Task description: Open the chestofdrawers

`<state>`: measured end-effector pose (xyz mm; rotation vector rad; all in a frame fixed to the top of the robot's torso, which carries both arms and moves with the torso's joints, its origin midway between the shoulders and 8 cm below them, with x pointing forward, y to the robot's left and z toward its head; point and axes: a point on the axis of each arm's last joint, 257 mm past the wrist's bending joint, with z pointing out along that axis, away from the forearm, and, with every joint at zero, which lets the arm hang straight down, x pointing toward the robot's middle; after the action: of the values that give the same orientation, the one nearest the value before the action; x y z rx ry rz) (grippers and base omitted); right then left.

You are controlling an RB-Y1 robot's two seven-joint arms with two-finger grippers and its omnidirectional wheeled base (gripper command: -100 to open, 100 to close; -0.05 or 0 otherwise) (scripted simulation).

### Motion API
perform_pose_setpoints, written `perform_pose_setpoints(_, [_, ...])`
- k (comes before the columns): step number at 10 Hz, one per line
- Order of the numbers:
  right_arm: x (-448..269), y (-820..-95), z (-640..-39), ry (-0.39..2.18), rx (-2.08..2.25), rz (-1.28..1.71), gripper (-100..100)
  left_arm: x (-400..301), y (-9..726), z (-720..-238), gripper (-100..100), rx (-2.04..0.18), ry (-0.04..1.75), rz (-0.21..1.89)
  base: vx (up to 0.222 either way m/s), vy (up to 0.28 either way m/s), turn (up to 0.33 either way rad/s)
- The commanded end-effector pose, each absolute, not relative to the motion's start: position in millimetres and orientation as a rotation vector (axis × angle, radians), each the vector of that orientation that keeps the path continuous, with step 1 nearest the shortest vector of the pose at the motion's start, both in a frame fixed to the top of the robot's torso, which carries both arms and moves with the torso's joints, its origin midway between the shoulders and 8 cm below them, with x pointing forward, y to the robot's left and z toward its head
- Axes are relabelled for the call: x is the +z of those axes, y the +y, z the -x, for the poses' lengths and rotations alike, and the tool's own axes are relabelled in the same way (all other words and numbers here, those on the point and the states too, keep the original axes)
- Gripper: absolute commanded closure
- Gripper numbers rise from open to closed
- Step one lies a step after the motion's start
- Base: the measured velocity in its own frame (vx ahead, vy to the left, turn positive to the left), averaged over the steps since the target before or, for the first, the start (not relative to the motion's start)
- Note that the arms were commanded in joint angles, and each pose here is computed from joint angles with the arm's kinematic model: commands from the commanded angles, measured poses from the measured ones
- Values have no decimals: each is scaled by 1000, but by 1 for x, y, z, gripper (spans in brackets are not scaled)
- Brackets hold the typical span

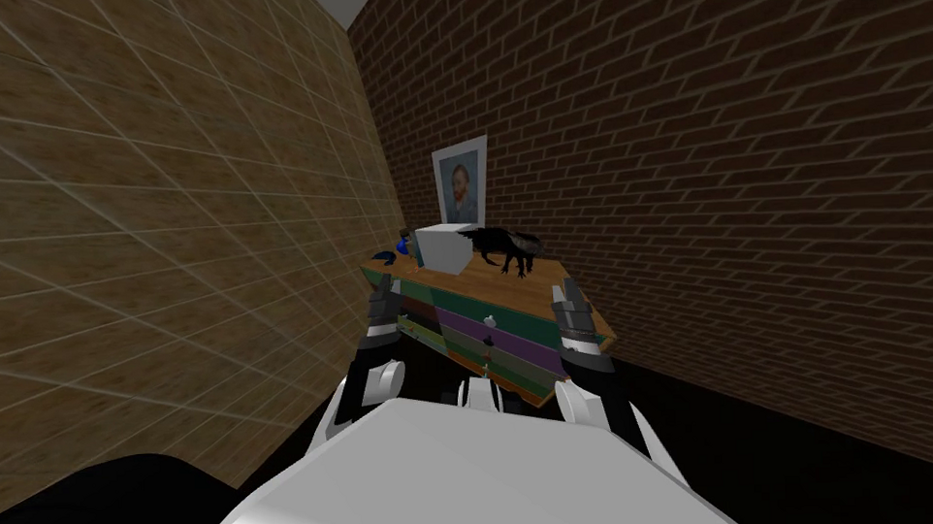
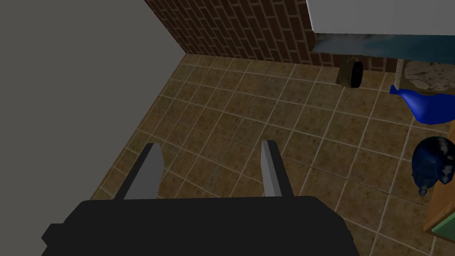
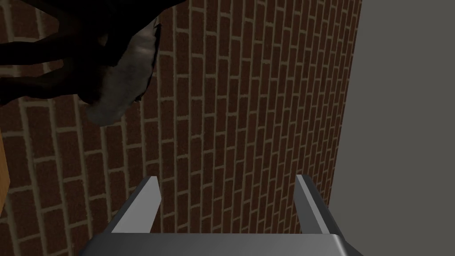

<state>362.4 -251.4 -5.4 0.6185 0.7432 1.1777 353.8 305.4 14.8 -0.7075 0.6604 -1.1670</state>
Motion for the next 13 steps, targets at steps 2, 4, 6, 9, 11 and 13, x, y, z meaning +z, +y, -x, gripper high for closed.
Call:
perform_pose_setpoints(2, [-6, -251, -362, 744, 1178, -619, 0, 4, 298, -362, -100, -1160, 738, 663, -7, -29, -10])
perform_pose_setpoints(4, [-6, -251, -362, 744, 1178, -619, 0, -7, 295, -369, -100, -1151, 783, 649, -13, -47, -16])
perform_pose_setpoints(6, [-6, -251, -362, 744, 1178, -619, 0, -22, 293, -376, -100, -1139, 824, 645, -17, -65, -22])
perform_pose_setpoints(9, [-6, -251, -362, 744, 1178, -619, 0, -48, 291, -388, -100, -1119, 880, 654, -23, -71, -24])
perform_pose_setpoints(11, [-6, -251, -362, 744, 1178, -619, 0, -66, 291, -395, -100, -1105, 914, 664, -18, -80, -21])
perform_pose_setpoints(13, [-6, -251, -362, 744, 1178, -619, 0, -83, 290, -401, -100, -1093, 946, 675, -16, -76, -27])
